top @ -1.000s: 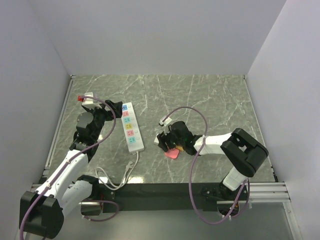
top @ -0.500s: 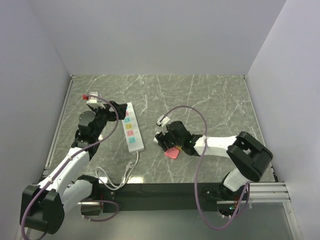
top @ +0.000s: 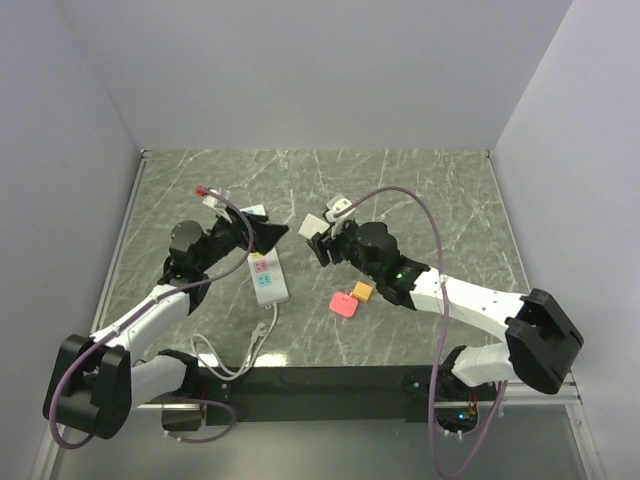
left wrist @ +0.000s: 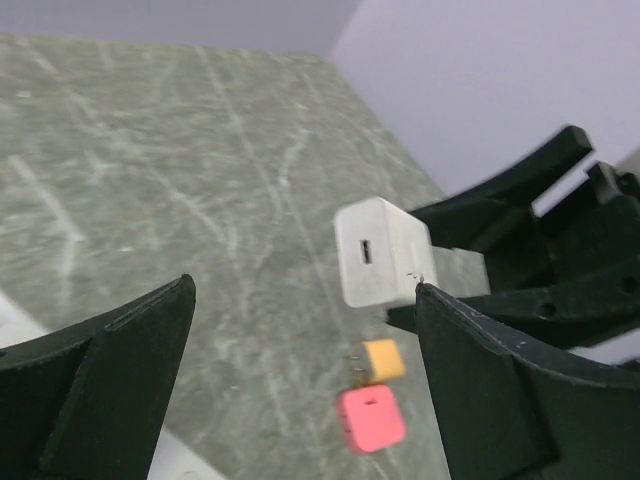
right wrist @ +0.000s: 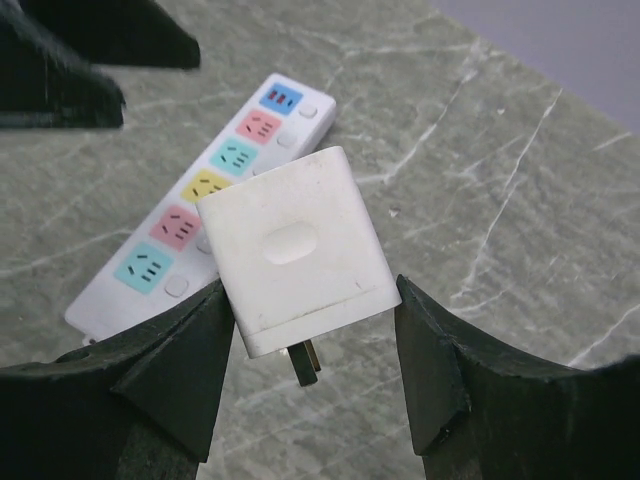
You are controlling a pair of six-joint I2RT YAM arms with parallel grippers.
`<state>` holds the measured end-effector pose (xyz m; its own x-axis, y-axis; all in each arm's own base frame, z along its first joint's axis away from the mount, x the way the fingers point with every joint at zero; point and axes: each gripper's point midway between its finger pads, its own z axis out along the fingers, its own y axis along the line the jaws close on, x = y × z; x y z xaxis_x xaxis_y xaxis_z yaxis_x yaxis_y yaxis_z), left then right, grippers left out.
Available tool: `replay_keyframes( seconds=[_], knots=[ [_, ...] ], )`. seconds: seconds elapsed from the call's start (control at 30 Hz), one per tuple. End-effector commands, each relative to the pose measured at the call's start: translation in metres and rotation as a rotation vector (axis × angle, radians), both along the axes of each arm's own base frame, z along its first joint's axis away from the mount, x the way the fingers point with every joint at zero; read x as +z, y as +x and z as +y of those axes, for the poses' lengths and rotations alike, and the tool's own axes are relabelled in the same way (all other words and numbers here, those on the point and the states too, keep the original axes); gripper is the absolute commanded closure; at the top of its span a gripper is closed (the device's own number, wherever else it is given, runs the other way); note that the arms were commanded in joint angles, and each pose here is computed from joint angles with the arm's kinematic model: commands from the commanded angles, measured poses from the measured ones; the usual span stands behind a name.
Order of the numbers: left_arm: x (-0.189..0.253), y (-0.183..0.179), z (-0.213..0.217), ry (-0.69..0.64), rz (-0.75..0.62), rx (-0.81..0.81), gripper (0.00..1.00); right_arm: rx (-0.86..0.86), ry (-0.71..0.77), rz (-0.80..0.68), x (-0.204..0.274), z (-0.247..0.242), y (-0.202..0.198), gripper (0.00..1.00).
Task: Insert the plug
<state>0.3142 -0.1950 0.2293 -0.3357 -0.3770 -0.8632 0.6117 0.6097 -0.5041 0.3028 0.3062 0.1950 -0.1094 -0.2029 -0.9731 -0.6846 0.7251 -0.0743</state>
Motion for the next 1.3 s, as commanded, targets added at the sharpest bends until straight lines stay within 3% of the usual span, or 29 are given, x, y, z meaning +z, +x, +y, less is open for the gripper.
replay_keyframes(
  seconds=[0.0, 0.27, 0.47, 0.67, 0.83, 0.87, 0.9, 0.97, 1.0, 1.1, 1.27],
  knots=[
    [0.031, -0.023, -0.028, -0.081, -0.079, -0.151, 0.03, 0.020, 0.118, -0.137, 0.051, 0.001, -0.002, 0.69],
    [0.039, -0.030, -0.061, -0.095, -0.068, -0.209, 0.04, 0.063, 0.171, -0.166, 0.062, 0.002, -0.012, 0.69],
    [0.038, -0.029, -0.071, -0.119, -0.059, -0.244, 0.12, 0.113, 0.211, -0.168, 0.065, 0.004, -0.023, 0.69],
    [0.036, -0.028, -0.080, -0.143, -0.049, -0.282, 0.32, 0.153, 0.237, -0.180, 0.070, 0.003, -0.035, 0.67],
    [0.038, -0.030, -0.085, -0.152, -0.060, -0.322, 0.63, 0.170, 0.217, -0.179, 0.065, 0.003, -0.038, 0.63],
    [0.037, -0.031, -0.087, -0.146, -0.059, -0.333, 0.68, 0.186, 0.214, -0.178, 0.063, 0.005, -0.040, 0.61],
    [0.032, -0.030, -0.088, -0.137, -0.049, -0.341, 0.81, 0.194, 0.205, -0.174, 0.061, 0.006, -0.040, 0.55],
    [0.031, -0.031, -0.091, -0.123, -0.052, -0.370, 0.96, 0.208, 0.196, -0.172, 0.061, 0.008, -0.041, 0.46],
    [0.028, -0.031, -0.093, -0.113, -0.046, -0.381, 1.00, 0.219, 0.178, -0.170, 0.059, 0.010, -0.041, 0.34],
    [0.026, -0.029, -0.094, -0.058, -0.061, -0.394, 1.00, 0.272, 0.107, -0.173, 0.052, 0.011, -0.047, 0.18],
    [0.033, -0.024, -0.086, 0.056, -0.142, -0.370, 1.00, 0.285, 0.047, -0.219, 0.059, -0.009, -0.057, 0.13]
  ],
)
